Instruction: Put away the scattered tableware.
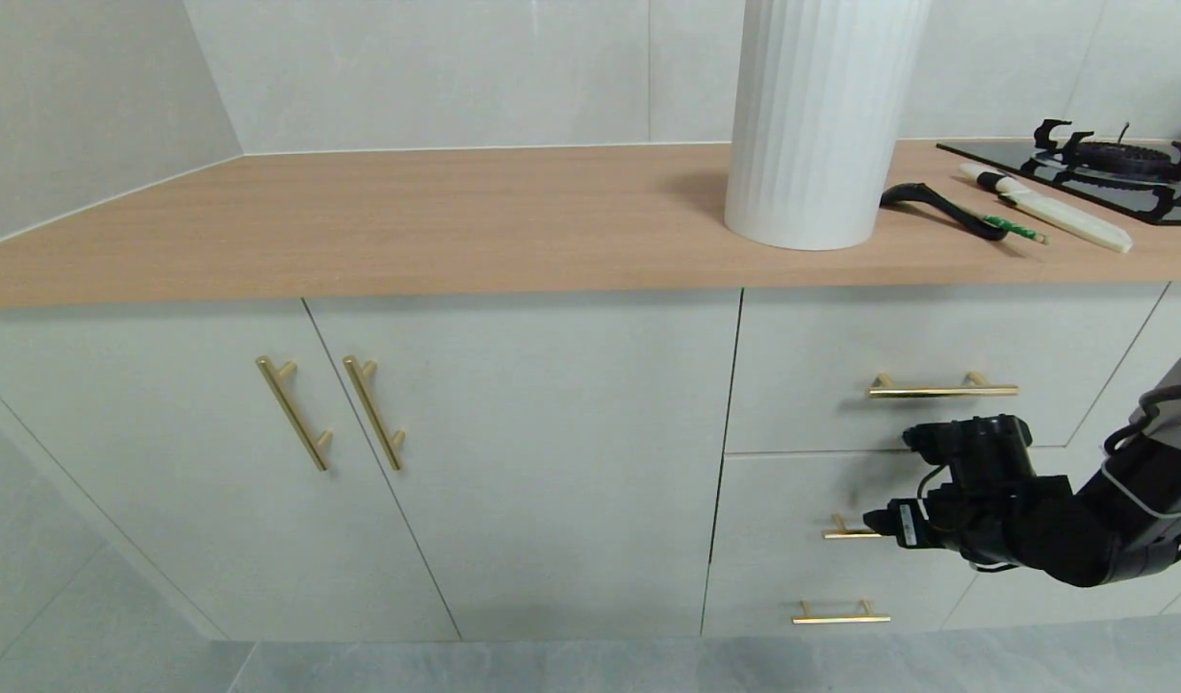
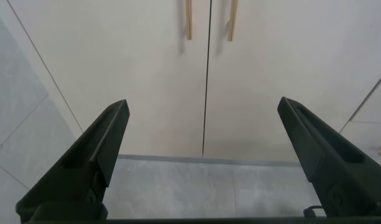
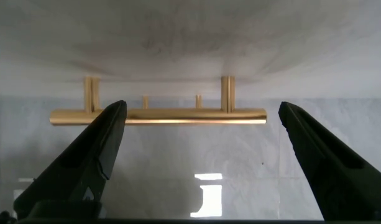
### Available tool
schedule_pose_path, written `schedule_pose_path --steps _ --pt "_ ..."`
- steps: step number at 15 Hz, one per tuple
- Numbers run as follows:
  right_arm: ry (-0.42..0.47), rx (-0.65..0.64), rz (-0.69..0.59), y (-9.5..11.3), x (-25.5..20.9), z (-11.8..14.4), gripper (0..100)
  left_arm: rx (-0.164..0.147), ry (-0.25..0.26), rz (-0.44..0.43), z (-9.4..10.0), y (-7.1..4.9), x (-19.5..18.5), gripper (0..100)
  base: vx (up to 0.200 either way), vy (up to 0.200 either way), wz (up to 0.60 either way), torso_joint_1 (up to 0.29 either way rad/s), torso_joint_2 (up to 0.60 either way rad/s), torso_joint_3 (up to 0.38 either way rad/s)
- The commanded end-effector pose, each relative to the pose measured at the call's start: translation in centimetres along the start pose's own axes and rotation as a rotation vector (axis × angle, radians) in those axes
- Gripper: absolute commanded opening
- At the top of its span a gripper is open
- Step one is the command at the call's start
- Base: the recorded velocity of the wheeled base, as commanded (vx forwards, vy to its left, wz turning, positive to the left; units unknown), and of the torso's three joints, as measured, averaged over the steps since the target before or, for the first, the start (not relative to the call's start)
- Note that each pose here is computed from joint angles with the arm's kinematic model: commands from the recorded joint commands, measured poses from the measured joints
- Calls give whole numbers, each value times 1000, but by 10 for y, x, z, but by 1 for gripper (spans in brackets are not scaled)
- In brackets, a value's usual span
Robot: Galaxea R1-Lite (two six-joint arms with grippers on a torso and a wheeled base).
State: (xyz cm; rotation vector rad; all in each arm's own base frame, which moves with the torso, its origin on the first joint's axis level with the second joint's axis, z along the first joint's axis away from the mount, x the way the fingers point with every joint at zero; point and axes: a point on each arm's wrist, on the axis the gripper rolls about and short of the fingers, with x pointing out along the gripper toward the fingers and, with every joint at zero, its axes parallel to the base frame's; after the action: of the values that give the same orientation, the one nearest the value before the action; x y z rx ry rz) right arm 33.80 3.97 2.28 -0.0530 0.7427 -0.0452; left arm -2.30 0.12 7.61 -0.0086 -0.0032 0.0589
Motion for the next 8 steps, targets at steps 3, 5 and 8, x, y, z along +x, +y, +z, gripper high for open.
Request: schedule_pose_path --steps 3,5,8 --pt "-24 1 -28 2 12 -6 100 -1 1 1 0 0 0 100 0 0 0 0 0 0" --pt "-44 3 -55 4 18 -9 100 -1 1 1 0 0 0 100 0 0 0 0 0 0" --pt "-38 2 -57 4 20 -11 100 -1 1 1 0 0 0 100 0 0 0 0 0 0"
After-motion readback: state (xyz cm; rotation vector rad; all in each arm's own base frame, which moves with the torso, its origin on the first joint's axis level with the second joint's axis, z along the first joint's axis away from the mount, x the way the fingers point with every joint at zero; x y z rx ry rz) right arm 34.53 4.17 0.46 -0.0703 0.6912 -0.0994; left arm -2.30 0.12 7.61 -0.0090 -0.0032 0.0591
